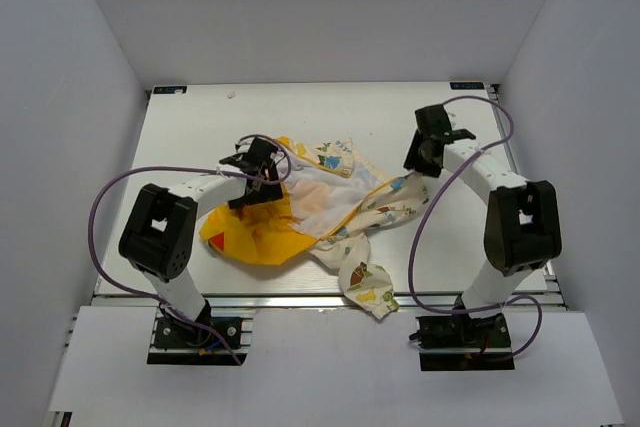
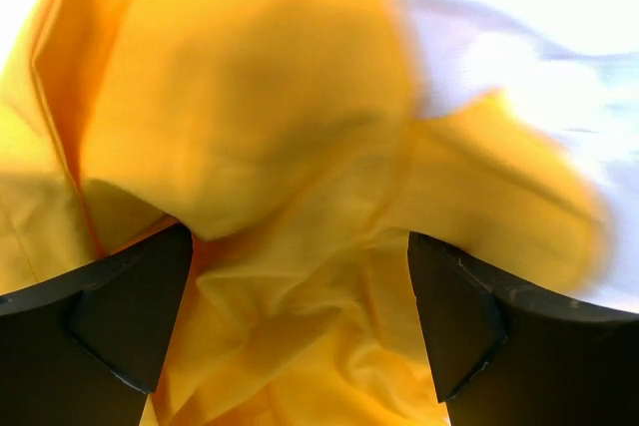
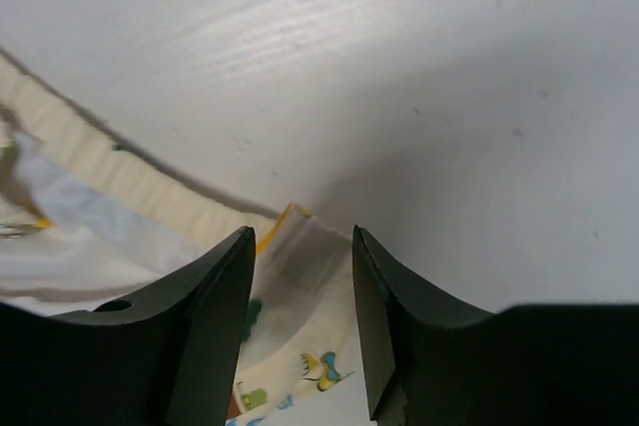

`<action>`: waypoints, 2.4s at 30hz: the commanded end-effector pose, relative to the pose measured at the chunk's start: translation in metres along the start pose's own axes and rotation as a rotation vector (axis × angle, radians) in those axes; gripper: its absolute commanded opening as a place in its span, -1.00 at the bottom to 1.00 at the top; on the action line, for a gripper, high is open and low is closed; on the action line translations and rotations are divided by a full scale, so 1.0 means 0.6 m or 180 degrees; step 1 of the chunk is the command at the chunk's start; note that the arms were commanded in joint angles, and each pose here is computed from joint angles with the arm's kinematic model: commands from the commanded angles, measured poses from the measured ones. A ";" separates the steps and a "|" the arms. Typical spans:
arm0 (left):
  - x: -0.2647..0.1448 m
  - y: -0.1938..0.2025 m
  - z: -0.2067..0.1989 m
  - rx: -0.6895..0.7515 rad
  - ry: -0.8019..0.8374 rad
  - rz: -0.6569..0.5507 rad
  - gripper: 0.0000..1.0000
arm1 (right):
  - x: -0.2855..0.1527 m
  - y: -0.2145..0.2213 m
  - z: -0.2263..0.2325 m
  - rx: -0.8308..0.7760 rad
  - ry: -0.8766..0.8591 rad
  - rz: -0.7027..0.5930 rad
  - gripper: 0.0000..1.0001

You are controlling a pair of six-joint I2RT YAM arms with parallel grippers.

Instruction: Zip up the jacket

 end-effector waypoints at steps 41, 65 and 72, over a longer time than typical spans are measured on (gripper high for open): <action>-0.096 0.022 -0.038 -0.0007 0.0663 -0.0093 0.96 | 0.002 0.146 0.057 -0.0857 -0.0749 0.0322 0.79; 0.167 -0.187 -0.251 0.0917 0.1408 -0.0051 0.96 | -0.129 0.423 0.127 -0.2256 -0.2119 0.1789 0.74; 0.105 -0.256 -0.292 0.1038 0.2010 -0.0512 0.96 | -0.164 0.356 0.234 -0.2438 -0.2369 0.1190 0.76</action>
Point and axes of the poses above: each gripper's point midway between its finger pads, its own x axis out along the fingers, its own z axis along the line the jaws close on, y = z × x, the point moved 10 cm from there along -x, back along the fingers, and after that the axes turned 3 degrees about x, right-handed, at the moved point
